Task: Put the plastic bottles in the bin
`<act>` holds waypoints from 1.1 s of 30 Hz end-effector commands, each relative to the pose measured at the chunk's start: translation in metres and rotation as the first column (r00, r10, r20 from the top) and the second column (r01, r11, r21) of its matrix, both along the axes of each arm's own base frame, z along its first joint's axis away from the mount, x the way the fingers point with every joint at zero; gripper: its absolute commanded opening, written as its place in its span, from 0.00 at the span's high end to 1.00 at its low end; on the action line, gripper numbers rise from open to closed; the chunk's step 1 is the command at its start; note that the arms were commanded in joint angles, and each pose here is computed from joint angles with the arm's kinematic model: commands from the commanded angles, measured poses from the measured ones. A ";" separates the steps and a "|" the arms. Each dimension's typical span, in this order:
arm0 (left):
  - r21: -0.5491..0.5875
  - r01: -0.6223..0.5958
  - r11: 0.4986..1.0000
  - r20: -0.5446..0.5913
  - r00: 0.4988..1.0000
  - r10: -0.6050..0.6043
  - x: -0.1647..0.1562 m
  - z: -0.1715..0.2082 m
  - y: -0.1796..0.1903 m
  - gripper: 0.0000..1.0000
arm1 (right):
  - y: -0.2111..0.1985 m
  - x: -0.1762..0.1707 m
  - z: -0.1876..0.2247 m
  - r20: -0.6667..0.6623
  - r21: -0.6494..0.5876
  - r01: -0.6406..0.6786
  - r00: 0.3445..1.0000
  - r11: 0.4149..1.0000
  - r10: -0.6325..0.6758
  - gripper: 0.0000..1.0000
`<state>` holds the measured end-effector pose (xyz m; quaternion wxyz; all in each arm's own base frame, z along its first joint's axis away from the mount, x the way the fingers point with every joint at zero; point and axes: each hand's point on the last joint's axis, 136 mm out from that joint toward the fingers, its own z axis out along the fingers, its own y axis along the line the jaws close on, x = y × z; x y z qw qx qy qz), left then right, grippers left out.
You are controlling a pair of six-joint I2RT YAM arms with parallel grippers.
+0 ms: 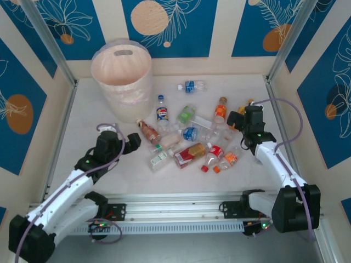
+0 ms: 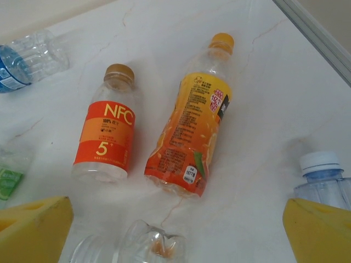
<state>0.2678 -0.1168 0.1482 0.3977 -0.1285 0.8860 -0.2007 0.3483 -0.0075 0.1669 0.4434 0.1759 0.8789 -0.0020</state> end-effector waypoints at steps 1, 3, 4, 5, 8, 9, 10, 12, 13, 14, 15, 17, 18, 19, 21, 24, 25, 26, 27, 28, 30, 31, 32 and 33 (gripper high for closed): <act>0.007 -0.097 0.995 -0.072 0.993 0.097 0.006 -0.010 -0.005 0.00 | -0.001 0.000 0.009 0.003 -0.013 0.036 0.999 0.999 -0.036 0.01; 0.026 -0.104 0.994 -0.103 0.989 0.106 0.012 -0.015 -0.013 0.00 | 0.001 0.000 0.009 -0.003 -0.023 0.030 1.000 0.999 -0.030 0.01; 0.035 -0.105 0.994 -0.112 0.988 0.108 0.017 -0.015 -0.018 0.00 | 0.003 -0.001 0.009 -0.004 -0.032 0.027 1.000 0.999 -0.027 0.01; 0.042 -0.100 0.994 -0.116 0.988 0.104 0.021 -0.015 -0.022 0.00 | 0.003 -0.001 0.009 -0.009 -0.038 0.026 1.000 0.999 -0.026 0.01; 0.085 -0.089 0.992 -0.128 0.987 0.100 0.036 -0.014 -0.035 0.00 | 0.004 -0.004 0.007 -0.022 -0.051 0.030 0.999 0.998 -0.031 0.01; 0.092 -0.094 0.991 -0.130 0.986 0.106 0.041 -0.014 -0.039 0.00 | 0.004 -0.004 0.007 -0.023 -0.053 0.031 0.999 0.998 -0.032 0.01; 0.097 -0.103 0.990 -0.137 0.984 0.115 0.047 -0.015 -0.041 0.00 | 0.005 -0.005 0.007 -0.026 -0.055 0.029 0.999 0.998 -0.030 0.01; 0.109 -0.123 0.986 -0.153 0.978 0.139 0.055 -0.021 -0.045 0.00 | 0.007 -0.006 0.007 -0.028 -0.056 0.023 0.999 0.998 -0.025 0.01; 0.117 -0.126 0.985 -0.159 0.977 0.144 0.060 -0.023 -0.047 0.00 | 0.008 -0.007 0.008 -0.026 -0.057 0.021 0.999 0.998 -0.022 0.01; 0.123 -0.128 0.984 -0.168 0.975 0.148 0.063 -0.027 -0.050 0.00 | 0.009 -0.007 0.008 -0.027 -0.058 0.017 0.999 0.998 -0.019 0.01; 0.127 -0.138 0.982 -0.182 0.970 0.160 0.066 -0.031 -0.051 0.00 | 0.010 -0.008 0.008 -0.028 -0.060 0.016 0.999 0.998 -0.018 0.01; 0.128 -0.139 0.982 -0.205 0.965 0.163 0.071 -0.041 -0.057 0.00 | 0.011 -0.009 0.008 -0.030 -0.066 0.009 0.999 0.998 -0.011 0.01; 0.125 -0.140 0.982 -0.218 0.962 0.165 0.073 -0.046 -0.060 0.00 | 0.012 -0.009 0.009 -0.028 -0.070 0.005 1.000 0.998 -0.007 0.01; 0.127 -0.138 0.982 -0.230 0.959 0.164 0.075 -0.052 -0.063 0.00 | 0.013 -0.010 0.009 -0.031 -0.075 0.002 1.000 0.997 -0.004 0.01; 0.126 -0.126 0.984 -0.246 0.957 0.154 0.080 -0.059 -0.069 0.00 | 0.014 -0.010 0.009 -0.030 -0.082 0.000 1.000 0.997 -0.003 0.01; 0.120 -0.082 0.989 -0.254 0.961 0.111 0.089 -0.067 -0.082 0.00 | 0.015 -0.011 0.004 -0.034 -0.089 -0.005 0.999 0.996 0.002 0.01; 0.119 -0.075 0.990 -0.259 0.960 0.104 0.091 -0.071 -0.085 0.00 | 0.015 -0.011 0.003 -0.034 -0.090 -0.009 0.999 0.996 0.006 0.01; 0.122 -0.073 0.990 -0.260 0.960 0.103 0.093 -0.073 -0.086 0.00 | 0.016 -0.011 0.002 -0.034 -0.091 -0.014 0.999 0.996 0.011 0.01; 0.125 -0.071 0.990 -0.263 0.959 0.102 0.094 -0.075 -0.088 0.00 | 0.017 -0.011 0.001 -0.038 -0.092 -0.016 0.999 0.996 0.012 0.01; 0.131 -0.070 0.989 -0.269 0.958 0.104 0.095 -0.077 -0.088 0.00 | 0.016 -0.012 0.001 -0.042 -0.094 -0.014 0.999 0.995 0.010 0.01; 0.144 -0.071 0.987 -0.281 0.953 0.110 0.095 -0.083 -0.087 0.02 | 0.016 -0.013 0.000 -0.046 -0.101 -0.014 0.999 0.995 0.009 0.01; 0.151 -0.072 0.986 -0.289 0.951 0.114 0.094 -0.087 -0.086 0.04 | 0.015 -0.013 0.000 -0.048 -0.105 -0.012 0.999 0.994 0.007 0.01; 0.159 -0.075 0.984 -0.296 0.948 0.120 0.093 -0.090 -0.085 0.05 | 0.016 -0.014 0.001 -0.047 -0.106 -0.014 0.999 0.994 0.009 0.01; 0.166 -0.081 0.983 -0.305 0.944 0.129 0.091 -0.094 -0.082 0.07 | 0.016 -0.014 0.001 -0.046 -0.108 -0.015 0.999 0.994 0.010 0.01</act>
